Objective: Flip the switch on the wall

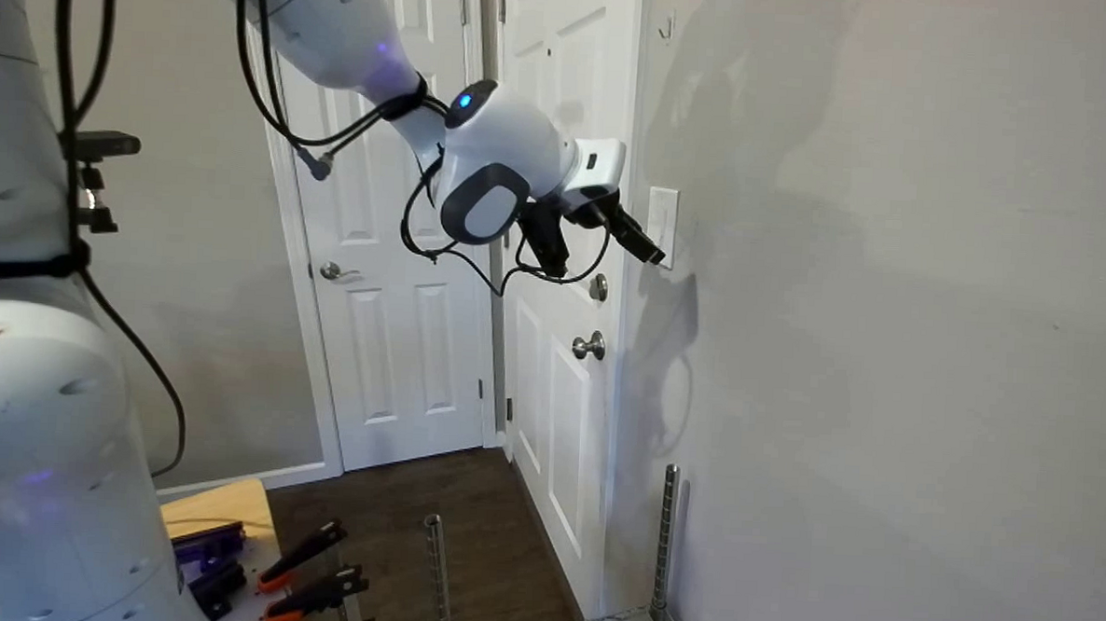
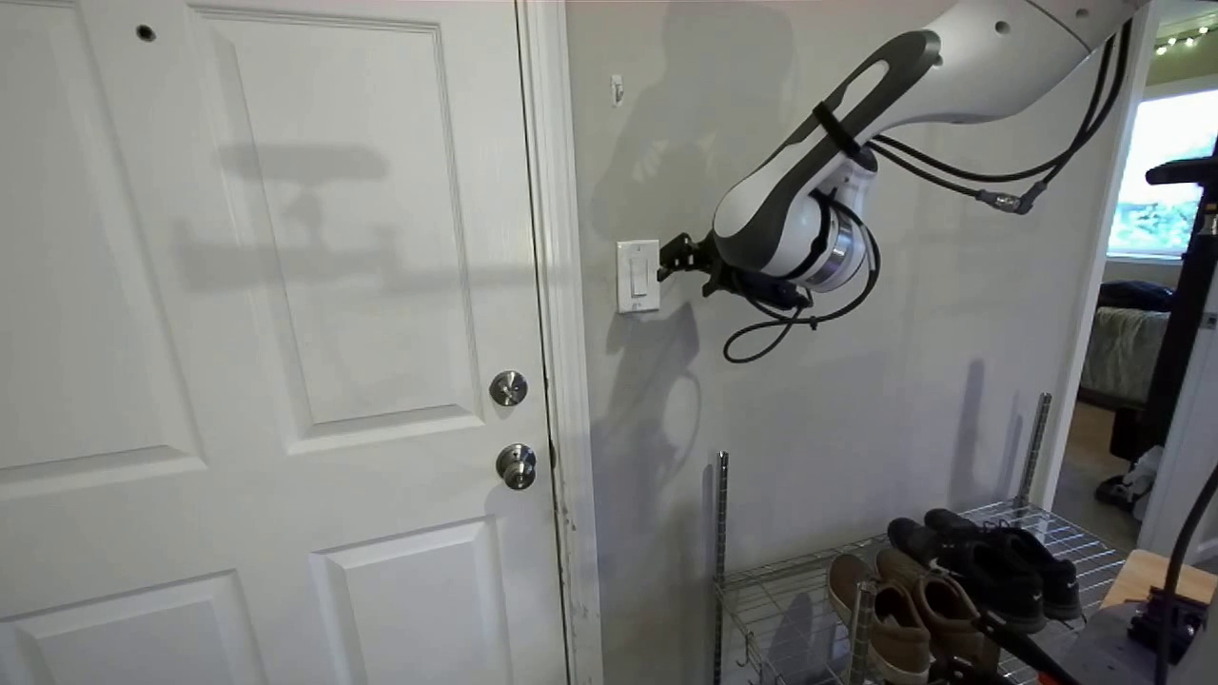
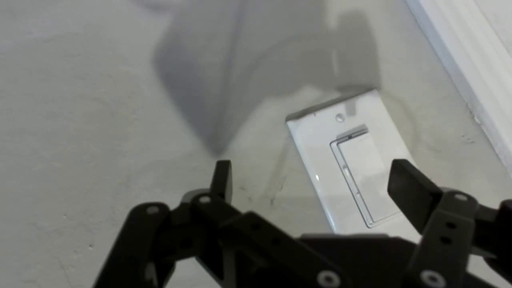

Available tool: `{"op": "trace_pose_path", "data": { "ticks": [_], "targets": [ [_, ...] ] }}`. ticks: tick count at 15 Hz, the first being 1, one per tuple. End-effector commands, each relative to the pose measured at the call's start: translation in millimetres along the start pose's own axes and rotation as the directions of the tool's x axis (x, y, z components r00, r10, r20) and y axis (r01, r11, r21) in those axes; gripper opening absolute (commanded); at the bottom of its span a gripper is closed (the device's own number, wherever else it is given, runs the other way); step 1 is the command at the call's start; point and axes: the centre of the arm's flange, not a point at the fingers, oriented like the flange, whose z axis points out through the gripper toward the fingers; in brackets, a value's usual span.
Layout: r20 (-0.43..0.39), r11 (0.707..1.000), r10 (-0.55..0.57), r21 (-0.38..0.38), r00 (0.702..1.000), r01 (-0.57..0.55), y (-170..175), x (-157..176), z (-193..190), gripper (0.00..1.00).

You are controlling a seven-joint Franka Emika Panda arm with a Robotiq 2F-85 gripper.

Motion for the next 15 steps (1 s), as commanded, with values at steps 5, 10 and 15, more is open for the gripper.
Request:
{"op": "trace_pose_path", "data": {
  "ticks": [5,10,15],
  "targets": [
    [-0.017,1.0,-0.029,-0.011,0.999,0.029,-12,-82,25,1.0],
    [-0.067,0.999,-0.024,-0.03,0.997,0.022,-26,-73,35,1.0],
    [-0.096,0.998,0.002,-0.067,0.995,-0.009,-39,-70,50,1.0]
  ]
}}
